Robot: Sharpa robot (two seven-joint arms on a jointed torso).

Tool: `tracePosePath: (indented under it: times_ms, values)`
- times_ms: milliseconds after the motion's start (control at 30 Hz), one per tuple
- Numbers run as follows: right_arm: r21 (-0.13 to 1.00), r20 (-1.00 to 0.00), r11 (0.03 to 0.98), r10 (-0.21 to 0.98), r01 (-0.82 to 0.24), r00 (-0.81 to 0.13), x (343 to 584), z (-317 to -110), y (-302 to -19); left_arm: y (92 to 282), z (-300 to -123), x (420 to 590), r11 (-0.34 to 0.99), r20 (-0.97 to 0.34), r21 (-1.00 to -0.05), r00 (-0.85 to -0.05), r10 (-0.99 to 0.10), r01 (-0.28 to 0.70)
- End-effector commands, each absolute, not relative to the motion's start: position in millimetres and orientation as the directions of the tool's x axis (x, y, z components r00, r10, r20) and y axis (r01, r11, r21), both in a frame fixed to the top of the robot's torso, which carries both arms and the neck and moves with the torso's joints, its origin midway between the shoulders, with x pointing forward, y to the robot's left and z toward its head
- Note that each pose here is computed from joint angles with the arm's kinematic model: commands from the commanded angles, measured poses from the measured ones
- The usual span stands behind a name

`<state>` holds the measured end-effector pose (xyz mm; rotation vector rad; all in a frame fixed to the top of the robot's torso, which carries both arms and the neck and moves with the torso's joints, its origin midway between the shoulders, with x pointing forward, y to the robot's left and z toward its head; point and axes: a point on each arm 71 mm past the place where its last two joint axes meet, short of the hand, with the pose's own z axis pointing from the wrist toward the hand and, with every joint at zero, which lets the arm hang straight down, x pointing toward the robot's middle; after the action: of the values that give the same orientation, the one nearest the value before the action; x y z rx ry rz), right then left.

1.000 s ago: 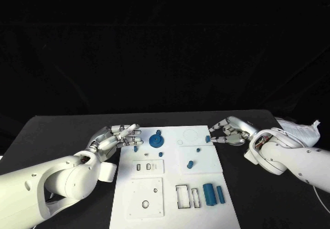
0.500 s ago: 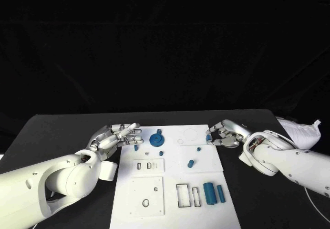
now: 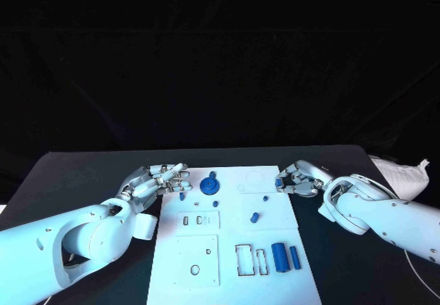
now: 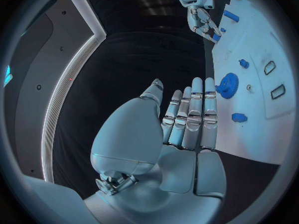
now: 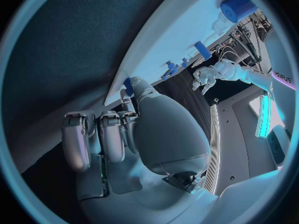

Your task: Assemble the parts on the task board

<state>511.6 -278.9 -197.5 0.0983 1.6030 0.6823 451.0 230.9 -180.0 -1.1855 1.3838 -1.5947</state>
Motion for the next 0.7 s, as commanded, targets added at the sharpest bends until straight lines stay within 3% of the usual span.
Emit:
tracePosePath:
  times_ms: [33, 700]
  values:
    - [0.467, -0.884, 0.822, 0.427, -0.326, -0.188, 511.1, -200.2, -277.2, 228.7, -178.8, 450.7, -0.193, 0.198, -0.980, -0.349, -0.916, -0.050]
    - [0.496, -0.868, 0.804, 0.465, -0.327, -0.173, 510.6, -198.1, -270.4, 229.1, -179.1, 450.9, -0.192, 0.198, -0.980, -0.348, -0.916, -0.052]
